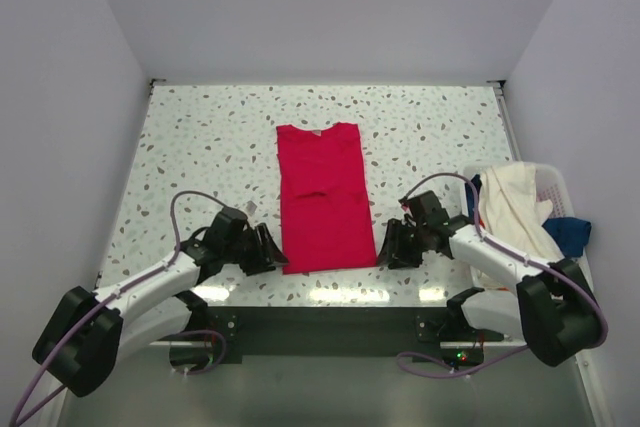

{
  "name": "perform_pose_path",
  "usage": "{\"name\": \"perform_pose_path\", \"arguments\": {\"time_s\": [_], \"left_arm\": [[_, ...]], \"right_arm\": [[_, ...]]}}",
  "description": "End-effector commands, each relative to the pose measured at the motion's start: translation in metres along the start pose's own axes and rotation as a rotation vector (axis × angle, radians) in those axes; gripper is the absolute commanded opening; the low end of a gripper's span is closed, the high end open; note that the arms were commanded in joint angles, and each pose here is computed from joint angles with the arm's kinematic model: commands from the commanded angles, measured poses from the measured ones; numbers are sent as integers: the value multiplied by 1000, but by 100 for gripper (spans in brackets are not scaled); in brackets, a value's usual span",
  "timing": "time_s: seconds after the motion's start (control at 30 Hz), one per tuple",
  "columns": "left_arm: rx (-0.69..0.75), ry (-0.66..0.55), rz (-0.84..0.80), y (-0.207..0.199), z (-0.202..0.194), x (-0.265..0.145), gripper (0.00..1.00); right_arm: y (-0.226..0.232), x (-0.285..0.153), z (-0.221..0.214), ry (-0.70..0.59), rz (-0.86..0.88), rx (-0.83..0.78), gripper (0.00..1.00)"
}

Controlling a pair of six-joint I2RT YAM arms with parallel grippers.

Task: Fold and stack the t-shirts
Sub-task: Fold the tshirt

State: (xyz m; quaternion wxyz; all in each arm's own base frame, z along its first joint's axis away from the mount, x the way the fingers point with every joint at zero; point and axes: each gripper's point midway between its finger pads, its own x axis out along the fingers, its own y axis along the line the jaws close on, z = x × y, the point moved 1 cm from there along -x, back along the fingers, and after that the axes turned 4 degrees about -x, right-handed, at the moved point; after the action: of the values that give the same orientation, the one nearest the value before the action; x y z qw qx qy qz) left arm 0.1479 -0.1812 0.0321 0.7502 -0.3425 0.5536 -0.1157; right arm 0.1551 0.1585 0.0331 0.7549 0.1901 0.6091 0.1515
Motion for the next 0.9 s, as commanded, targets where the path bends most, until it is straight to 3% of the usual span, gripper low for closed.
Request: {"name": "perform_pose_path", "arguments": {"time_s": [0.0,0.87], "left_arm": [[-18,48,-45,-4,-13,-1,53],[-24,70,15,12,-26,10,42]], "right_arm": [[5,5,-11,41,52,36,46],[-3,25,-9,22,32,93,40]]}}
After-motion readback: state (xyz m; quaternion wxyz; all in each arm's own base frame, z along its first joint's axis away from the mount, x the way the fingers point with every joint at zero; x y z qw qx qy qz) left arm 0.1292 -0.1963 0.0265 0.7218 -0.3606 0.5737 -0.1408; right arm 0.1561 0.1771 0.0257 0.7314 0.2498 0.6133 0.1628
